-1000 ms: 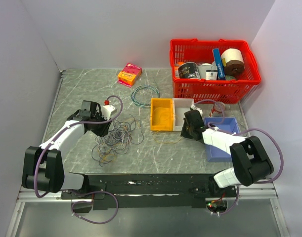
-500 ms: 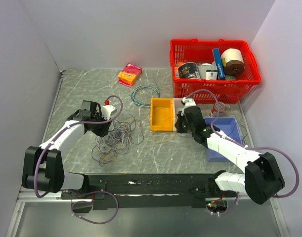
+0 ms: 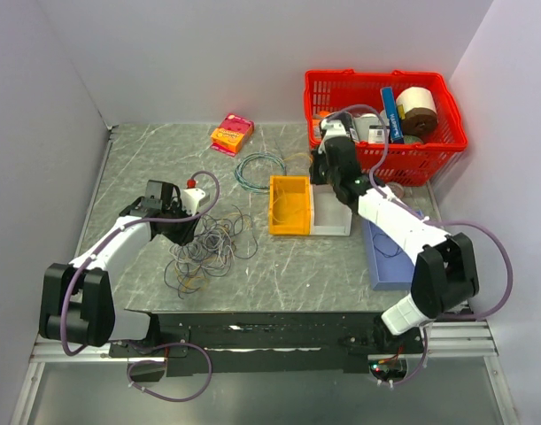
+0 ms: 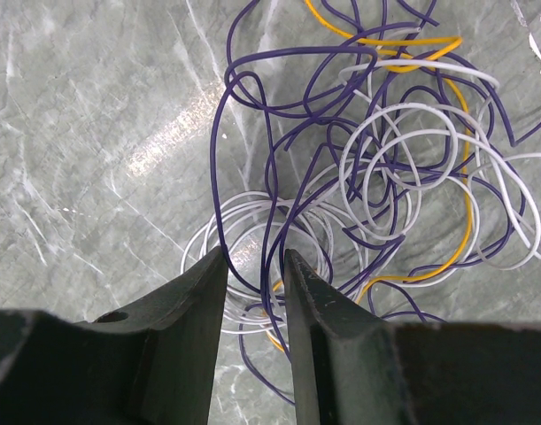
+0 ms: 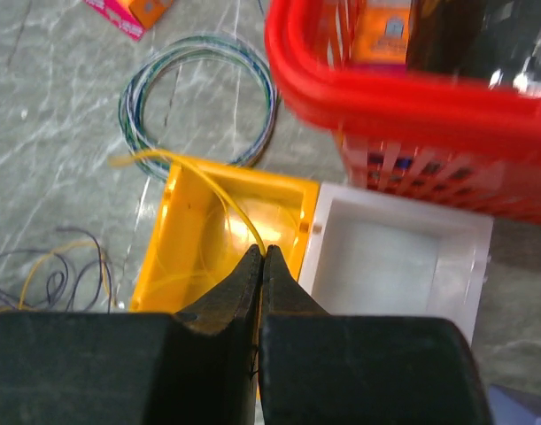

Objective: Untangle the cables

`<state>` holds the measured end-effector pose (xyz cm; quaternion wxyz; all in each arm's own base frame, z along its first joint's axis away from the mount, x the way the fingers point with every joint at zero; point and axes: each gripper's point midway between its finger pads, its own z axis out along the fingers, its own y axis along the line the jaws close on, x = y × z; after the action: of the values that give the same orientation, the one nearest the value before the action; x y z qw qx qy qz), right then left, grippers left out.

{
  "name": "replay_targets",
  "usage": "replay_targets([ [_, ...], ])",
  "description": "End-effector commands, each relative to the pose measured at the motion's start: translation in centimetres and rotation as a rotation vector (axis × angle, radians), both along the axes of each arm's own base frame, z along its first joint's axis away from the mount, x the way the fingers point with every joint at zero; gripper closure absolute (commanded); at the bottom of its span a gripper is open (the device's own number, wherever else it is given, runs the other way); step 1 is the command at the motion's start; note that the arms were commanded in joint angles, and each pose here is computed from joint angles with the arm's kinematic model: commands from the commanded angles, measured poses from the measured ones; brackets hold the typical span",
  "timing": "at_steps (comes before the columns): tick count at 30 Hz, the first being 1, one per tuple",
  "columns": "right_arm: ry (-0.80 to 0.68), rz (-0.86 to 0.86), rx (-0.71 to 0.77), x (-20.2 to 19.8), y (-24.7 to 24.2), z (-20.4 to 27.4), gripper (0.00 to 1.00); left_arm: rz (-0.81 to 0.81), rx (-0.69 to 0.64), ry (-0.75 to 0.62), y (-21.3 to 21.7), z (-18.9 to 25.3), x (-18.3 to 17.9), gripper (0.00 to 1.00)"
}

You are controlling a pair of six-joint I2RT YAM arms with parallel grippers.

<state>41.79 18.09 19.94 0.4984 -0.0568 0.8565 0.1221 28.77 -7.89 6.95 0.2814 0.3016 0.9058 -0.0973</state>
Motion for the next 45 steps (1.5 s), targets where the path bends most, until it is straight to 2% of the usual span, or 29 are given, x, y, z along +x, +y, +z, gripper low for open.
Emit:
replay_targets([
  [1, -0.089, -0.018, -0.017, 2.3, 0.2, 3.9, 1.0, -0.001, -0.01, -0.038, 0.0, 1.1, 0.4, 0.62],
  [4, -0.072, -0.026, -0.05, 3.6, 0.4, 2.4, 1.0, 0.0, -0.018, -0.04, -0.2, 1.3, 0.7, 0.62],
  [6, -0.025, -0.008, -0.083, 4.4, 0.9, -0.3, 1.0, -0.001, -0.021, -0.04, -0.3, 1.3, 0.7, 0.62],
  [11, 0.083, 0.077, -0.115, 4.0, 3.7, -6.4, 1.0, -0.002, -0.02, -0.035, -0.2, 1.2, 0.6, 0.62],
  [17, 0.184, 0.124, -0.16, 3.7, 4.8, -10.8, 1.0, -0.003, -0.018, -0.03, -0.2, 1.1, 0.5, 0.62],
  [28, 0.152, 0.145, -0.212, 2.4, 4.0, -10.6, 1.0, -0.001, -0.023, -0.028, -0.3, 1.0, 0.7, 0.62],
  [34, 0.189, 0.143, -0.246, 1.6, 3.2, -11.5, 1.0, -0.001, -0.021, -0.027, -0.3, 1.0, 0.7, 0.62],
  [36, 0.185, 0.155, -0.238, 1.4, 3.3, -11.1, 0.85, -0.004, -0.024, -0.027, -0.3, 1.1, 0.6, 0.62],
  [37, 0.17, 0.163, -0.228, 1.4, 3.5, -10.2, 0.67, -0.005, -0.027, -0.025, -0.4, 1.2, 0.5, 0.61],
  [40, 0.127, 0.178, -0.208, 1.2, 3.7, -7.9, 0.45, -0.014, -0.044, -0.018, -0.7, 1.3, 0.4, 0.61],
  [45, 0.044, 0.213, -0.171, 0.5, 4.3, -3.5, 0.35, -0.016, -0.055, -0.026, -0.9, 1.9, 0.5, 0.57],
])
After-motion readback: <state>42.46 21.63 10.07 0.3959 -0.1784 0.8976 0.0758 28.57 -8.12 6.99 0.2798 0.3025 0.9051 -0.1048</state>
